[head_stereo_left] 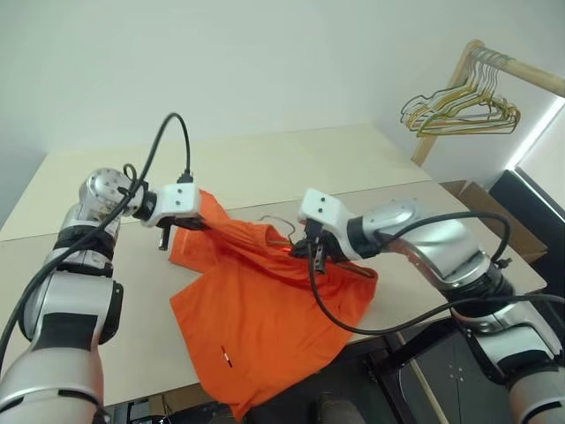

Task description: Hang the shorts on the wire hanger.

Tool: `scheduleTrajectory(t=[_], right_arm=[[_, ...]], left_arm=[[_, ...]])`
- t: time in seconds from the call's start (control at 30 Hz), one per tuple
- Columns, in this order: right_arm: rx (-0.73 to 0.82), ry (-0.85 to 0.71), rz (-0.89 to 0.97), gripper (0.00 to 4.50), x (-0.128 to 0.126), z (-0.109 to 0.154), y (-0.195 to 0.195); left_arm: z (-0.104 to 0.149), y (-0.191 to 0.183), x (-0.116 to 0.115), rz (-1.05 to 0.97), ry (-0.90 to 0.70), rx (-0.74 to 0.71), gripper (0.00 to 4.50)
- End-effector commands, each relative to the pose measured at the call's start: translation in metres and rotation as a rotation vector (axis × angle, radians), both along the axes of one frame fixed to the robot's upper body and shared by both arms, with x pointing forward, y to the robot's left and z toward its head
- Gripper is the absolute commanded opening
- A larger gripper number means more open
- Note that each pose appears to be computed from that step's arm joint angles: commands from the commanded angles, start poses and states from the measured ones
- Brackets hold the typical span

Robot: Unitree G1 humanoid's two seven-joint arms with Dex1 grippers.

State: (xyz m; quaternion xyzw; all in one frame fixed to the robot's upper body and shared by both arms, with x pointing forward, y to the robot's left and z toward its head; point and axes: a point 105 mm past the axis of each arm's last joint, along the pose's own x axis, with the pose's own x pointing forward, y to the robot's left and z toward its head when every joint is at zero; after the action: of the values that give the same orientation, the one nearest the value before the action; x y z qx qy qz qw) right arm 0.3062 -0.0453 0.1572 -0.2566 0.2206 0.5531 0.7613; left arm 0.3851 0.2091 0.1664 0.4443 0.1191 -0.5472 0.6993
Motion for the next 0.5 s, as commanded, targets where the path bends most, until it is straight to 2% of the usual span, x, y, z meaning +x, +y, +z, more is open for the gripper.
scheduleTrajectory(t=[0.03,0.23,0.37,0.5], right_arm=[[0.008,-0.052,-0.006,0.00,0.003,0.011,-0.004],[0.022,-0.033,-0.035,0.00,0.002,0.009,-0.011],[0.133,-0.009,-0.072,0.00,0.001,0.017,-0.011],[0.359,-0.038,-0.113,0.00,0.001,0.029,0.002]], left_arm=[[0.019,0.008,0.002,0.030,-0.052,-0.027,0.01],[0.018,0.016,-0.001,0.043,-0.048,-0.023,0.01],[0.022,0.020,0.001,0.084,-0.063,-0.056,0.01],[0.029,0.018,0.004,0.094,-0.084,-0.103,0.01]])
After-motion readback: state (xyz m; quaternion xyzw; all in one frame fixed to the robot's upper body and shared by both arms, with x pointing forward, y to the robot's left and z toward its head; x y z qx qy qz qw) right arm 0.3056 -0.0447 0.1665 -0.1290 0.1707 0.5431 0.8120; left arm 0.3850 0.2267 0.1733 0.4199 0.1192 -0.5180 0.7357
